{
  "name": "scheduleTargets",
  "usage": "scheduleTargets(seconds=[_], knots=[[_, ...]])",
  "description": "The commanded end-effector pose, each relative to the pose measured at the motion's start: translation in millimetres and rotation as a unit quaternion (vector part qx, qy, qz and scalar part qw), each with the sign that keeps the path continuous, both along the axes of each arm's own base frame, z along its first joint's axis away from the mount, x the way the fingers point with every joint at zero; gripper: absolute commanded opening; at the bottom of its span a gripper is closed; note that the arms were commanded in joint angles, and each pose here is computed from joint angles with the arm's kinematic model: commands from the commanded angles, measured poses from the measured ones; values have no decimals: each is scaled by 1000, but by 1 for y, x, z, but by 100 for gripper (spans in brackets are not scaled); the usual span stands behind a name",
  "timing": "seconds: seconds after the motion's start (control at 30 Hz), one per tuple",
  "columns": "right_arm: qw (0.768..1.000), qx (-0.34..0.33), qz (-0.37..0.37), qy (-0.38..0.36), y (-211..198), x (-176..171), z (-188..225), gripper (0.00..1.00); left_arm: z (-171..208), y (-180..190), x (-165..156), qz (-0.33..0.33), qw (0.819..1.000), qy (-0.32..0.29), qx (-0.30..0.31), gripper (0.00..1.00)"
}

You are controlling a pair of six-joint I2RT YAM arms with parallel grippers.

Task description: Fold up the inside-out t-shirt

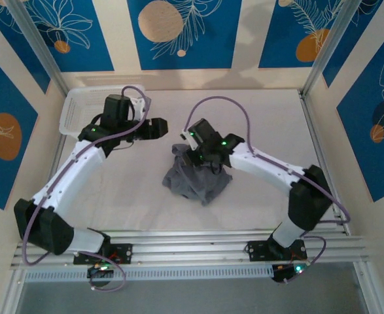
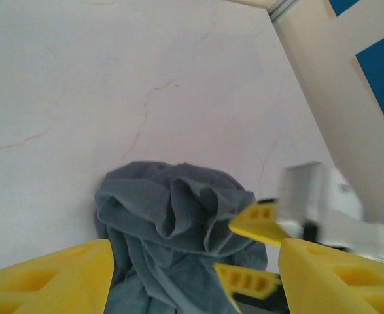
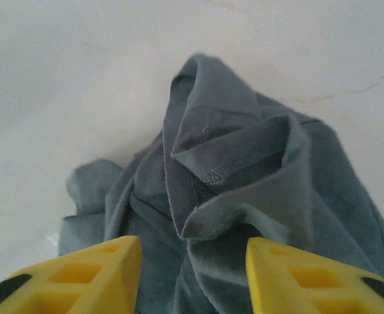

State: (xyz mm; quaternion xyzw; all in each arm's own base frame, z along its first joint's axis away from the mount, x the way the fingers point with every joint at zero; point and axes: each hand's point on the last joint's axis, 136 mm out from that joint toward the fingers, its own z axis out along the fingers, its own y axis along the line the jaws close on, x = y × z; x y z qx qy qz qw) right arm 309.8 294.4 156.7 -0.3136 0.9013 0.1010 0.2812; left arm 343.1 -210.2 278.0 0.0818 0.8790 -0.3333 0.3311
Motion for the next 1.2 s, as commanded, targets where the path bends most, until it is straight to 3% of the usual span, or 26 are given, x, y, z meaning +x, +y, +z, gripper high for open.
scheduleTargets(seconds=[0.0, 0.27, 0.37, 0.53, 0.73, 0.93, 1.17], knots=[[997, -70, 14, -17, -3, 5, 0, 54, -26, 7, -16, -7, 999, 31, 30, 67], [991, -133, -8, -12, -5, 17, -25, 61, -32, 6, -15, -12, 999, 36, 34, 67], [990, -137, -9, -11, -3, 20, -29, 55, -32, 6, -15, -11, 999, 36, 33, 67], [992, -119, -23, -22, -1, 25, -21, 37, -33, 8, -14, -7, 999, 34, 36, 67], [997, -69, -39, -5, 7, 25, -19, 43, -32, 6, -13, -10, 999, 35, 33, 67], [996, -65, -58, -10, 12, 36, -22, 42, -32, 5, -13, -13, 999, 36, 33, 67], [995, -71, -64, -10, 12, 41, -23, 22, -32, 5, -14, -14, 999, 35, 32, 67]])
